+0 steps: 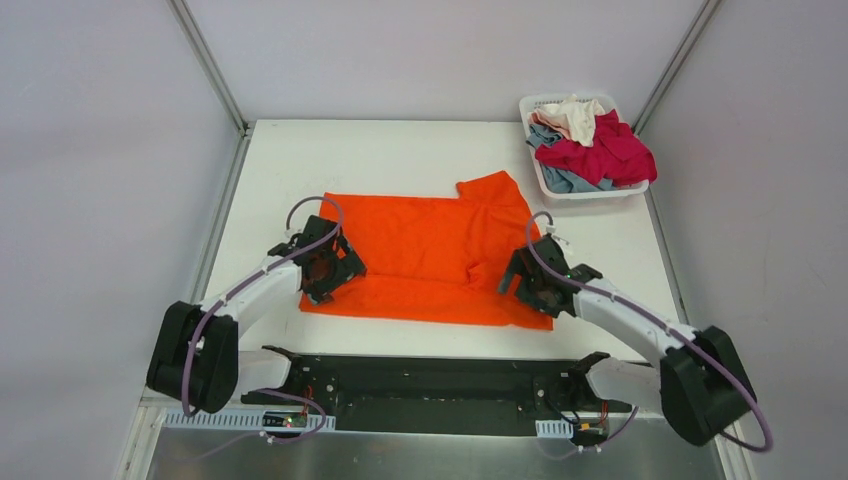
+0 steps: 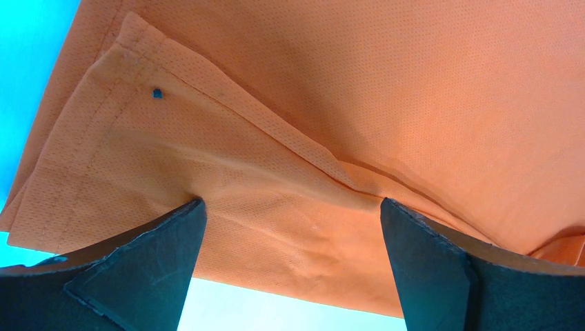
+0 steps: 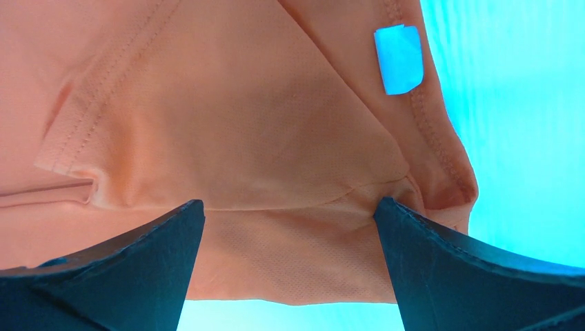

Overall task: Fold and stack the t-shirts
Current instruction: Fold the flattened tshirt in 1/3 of the way

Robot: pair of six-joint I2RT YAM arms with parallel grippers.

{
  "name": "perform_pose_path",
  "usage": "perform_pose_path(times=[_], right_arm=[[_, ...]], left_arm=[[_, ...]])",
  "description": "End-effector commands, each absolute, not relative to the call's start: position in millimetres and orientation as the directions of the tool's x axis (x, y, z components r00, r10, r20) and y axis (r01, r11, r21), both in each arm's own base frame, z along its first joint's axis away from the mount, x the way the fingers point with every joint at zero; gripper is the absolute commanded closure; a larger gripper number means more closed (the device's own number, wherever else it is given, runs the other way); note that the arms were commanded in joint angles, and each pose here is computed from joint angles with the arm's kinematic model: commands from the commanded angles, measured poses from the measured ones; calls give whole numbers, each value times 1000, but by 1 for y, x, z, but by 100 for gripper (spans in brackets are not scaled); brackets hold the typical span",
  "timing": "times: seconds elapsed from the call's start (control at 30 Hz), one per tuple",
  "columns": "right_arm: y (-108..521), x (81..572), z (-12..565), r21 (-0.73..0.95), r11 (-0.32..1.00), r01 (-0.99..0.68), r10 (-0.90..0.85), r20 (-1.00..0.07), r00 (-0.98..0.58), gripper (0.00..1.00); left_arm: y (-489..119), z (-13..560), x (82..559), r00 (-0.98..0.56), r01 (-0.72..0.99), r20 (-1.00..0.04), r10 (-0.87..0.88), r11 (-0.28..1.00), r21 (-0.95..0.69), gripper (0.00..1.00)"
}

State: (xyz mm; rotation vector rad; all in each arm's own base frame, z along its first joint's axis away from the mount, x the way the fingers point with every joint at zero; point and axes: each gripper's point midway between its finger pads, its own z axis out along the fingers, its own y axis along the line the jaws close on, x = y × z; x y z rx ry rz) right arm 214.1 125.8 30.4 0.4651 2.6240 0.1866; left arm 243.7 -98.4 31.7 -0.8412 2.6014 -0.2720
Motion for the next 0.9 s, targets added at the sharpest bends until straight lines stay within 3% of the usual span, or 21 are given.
perform_pose_path(times=[0.0,0.6,0.87], right_arm=[[123,164,24,263,898,352,422,-294,-858,1],[117,147,44,265,913,308,380,-287,-879,1],[118,158,57,282,921,269,359,-344,-868,1]], left_arm=[[-85,13,184,-760,-585,-229,-608,794,-168,1],[-99,11,118,-732,-640,-80,-677,722,-263,1],[-97,26,127,-732,-617,-130,-668,733,-287,1]])
